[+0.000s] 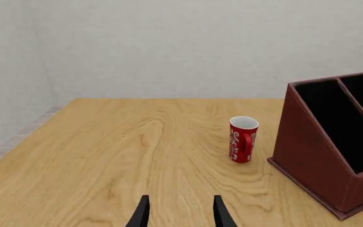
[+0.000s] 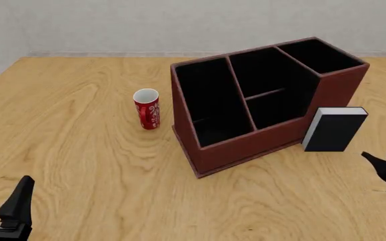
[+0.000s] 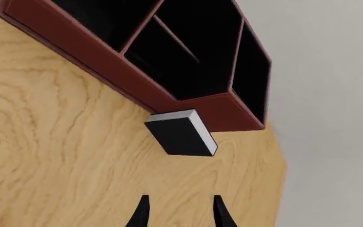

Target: Pick up the book and place it in the left compartment of the caddy.

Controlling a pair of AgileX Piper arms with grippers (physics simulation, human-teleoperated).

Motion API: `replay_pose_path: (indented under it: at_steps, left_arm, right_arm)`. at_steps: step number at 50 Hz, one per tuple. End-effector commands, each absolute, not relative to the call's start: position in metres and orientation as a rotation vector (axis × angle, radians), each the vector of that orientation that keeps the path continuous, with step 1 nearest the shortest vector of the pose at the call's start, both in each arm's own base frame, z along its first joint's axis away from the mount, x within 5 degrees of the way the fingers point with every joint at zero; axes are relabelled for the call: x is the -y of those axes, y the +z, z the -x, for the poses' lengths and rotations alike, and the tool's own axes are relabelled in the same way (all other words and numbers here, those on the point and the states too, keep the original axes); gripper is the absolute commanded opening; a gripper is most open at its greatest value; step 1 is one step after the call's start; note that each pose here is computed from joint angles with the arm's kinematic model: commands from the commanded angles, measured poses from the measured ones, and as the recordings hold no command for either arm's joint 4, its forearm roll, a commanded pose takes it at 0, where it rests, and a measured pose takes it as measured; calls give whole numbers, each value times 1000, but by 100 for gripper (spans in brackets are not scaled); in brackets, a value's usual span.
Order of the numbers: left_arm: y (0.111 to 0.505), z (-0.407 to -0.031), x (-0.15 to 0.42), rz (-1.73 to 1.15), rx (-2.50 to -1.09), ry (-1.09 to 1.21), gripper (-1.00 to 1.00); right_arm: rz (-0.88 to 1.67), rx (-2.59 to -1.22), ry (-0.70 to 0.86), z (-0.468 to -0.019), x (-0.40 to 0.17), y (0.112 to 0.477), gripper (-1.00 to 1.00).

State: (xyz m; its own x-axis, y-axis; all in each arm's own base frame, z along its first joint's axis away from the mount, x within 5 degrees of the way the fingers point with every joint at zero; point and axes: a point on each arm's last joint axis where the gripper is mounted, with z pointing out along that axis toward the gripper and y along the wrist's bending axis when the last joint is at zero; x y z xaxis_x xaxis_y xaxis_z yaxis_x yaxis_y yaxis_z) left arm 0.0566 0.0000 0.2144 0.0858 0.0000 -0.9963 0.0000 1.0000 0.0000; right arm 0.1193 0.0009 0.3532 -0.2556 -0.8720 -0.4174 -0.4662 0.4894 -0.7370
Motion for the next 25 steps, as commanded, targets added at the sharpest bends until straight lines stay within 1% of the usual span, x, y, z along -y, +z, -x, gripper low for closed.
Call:
replay_pose_path:
  at_steps: [1, 5, 13, 25]
  left_arm:
    - [214, -57, 0, 0, -1485, 0, 100]
    - [214, -57, 0, 0, -1485, 0, 100]
    - [214, -57, 0, 0, -1485, 0, 100]
    - [214, -57, 0, 0, -1485, 0, 100]
  right_arm:
    - [1254, -1895, -616, -119, -3, 358, 100]
    - [1301, -1898, -625, -119, -2, 358, 100]
    - [1324, -1907, -628, -127, -2, 372, 100]
    - [1386, -1939, -645, -135, 3, 376, 100]
